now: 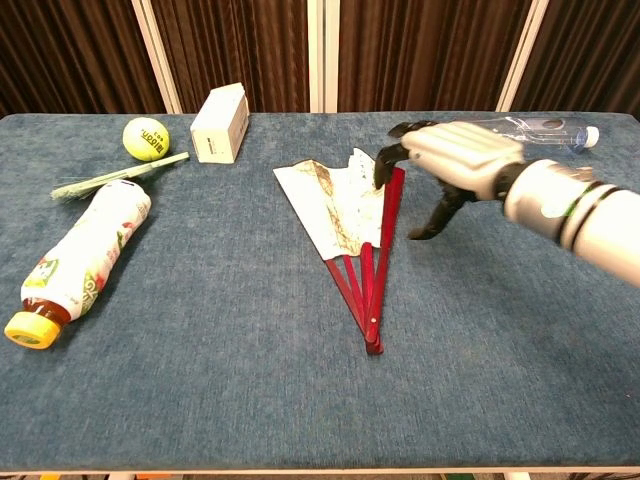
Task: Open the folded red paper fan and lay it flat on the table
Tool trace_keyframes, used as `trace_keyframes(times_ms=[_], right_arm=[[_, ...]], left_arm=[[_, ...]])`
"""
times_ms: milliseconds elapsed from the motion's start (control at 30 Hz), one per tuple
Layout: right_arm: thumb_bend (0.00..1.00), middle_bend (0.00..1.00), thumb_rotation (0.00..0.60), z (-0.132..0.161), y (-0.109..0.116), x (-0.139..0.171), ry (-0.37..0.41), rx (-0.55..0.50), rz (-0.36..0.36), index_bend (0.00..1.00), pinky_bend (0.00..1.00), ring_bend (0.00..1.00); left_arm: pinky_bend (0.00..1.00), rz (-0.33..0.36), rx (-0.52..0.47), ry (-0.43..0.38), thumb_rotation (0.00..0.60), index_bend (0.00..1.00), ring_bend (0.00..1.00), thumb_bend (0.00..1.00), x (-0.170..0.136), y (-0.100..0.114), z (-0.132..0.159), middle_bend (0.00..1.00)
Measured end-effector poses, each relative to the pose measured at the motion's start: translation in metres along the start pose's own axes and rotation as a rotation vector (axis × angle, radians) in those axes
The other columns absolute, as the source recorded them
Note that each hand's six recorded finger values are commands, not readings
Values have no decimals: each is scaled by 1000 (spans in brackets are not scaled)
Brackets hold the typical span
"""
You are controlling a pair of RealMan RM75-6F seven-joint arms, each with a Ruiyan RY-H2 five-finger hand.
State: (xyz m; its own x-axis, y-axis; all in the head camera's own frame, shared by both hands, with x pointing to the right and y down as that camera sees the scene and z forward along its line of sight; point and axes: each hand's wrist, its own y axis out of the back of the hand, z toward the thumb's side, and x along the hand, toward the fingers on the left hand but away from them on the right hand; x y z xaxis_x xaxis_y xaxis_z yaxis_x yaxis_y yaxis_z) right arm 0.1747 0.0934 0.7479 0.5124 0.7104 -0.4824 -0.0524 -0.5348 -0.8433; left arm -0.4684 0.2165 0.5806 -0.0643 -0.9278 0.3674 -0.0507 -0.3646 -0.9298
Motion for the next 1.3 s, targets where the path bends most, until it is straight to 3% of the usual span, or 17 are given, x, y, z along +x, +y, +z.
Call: trace_keyframes(times_ms=[333,667,1033,1167,1300], right_arm=[[94,316,600,1,-21,-29,-27,35,-3,386,60,35],[141,317,600,5,-32,-33,-5,41,-17,389,61,36],[536,392,600,23,-33,-48,74,135,-36,505,51,115],[613,462,600,31,-26,-50,128,187,-56,619,56,179],[628,532,600,30,-12,-49,182,232,-86,715,60,234]], left_arm=[[198,-10,-25,6,600,272,170,21,0,-3,-1,245],[198,-20,-40,11,600,272,170,21,0,-6,-2,245],[198,-11,-38,2,600,272,169,20,4,-4,-1,245],[198,-6,-42,-35,600,272,170,21,13,-3,6,245],[198,-14,-79,-83,600,272,169,21,23,-3,16,245]])
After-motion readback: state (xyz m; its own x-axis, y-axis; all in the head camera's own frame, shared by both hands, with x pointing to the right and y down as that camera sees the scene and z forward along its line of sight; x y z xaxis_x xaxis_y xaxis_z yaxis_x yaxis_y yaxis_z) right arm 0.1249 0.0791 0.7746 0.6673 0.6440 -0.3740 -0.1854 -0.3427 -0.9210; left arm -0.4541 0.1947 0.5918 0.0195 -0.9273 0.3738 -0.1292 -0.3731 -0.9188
